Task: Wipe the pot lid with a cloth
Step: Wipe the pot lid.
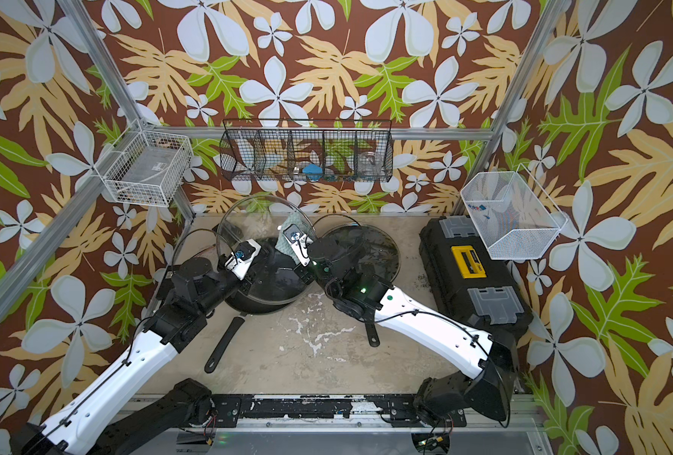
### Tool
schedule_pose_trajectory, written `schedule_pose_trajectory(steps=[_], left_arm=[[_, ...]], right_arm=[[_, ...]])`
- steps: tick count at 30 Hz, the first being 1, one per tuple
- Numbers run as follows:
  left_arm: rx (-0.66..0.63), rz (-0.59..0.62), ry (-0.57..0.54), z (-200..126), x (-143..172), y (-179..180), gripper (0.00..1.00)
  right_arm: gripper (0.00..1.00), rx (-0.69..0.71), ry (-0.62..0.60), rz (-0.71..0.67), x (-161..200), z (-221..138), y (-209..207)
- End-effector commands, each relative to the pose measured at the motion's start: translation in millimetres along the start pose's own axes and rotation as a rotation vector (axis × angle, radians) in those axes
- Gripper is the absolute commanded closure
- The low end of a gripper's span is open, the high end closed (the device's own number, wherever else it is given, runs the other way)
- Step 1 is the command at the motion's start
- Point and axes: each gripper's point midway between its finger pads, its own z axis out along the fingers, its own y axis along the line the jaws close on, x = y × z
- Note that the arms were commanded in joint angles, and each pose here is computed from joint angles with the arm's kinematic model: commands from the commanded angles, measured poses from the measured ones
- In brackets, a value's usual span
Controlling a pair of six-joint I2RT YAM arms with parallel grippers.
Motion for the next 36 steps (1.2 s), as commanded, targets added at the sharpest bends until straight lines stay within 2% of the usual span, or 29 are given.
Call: schedule_pose_trajectory(steps=[1,11,22,26,31,36], left_arm=[[-0.041,-0.003,-0.192,-8,-50,13,1.00],[-0.045,-0.133,-0.222,-9,-64,20,1.00],[-0.092,-0.398,-0.241,-9,-78,38,1.00],[-0.099,-0.392,-0.234,-9,-75,39,1.00],[-0.119,-0.342,-0.215,-9,-68,39,1.00],[-0.098,-0.185,-0.218,-10,-65,31,1.00]], right_arm=[[1.00,0.004,0.013,-0.006,4,4,1],[1.00,-0.097,0.043,0.004,17,1,39],[1.00,-0.205,0.070,-0.026,23,12,104],[1.00,-0.186,0.070,-0.026,21,14,103],[1.00,-0.081,0.045,-0.037,11,2,74],[1.00,-0.005,0.029,-0.032,1,-4,40]])
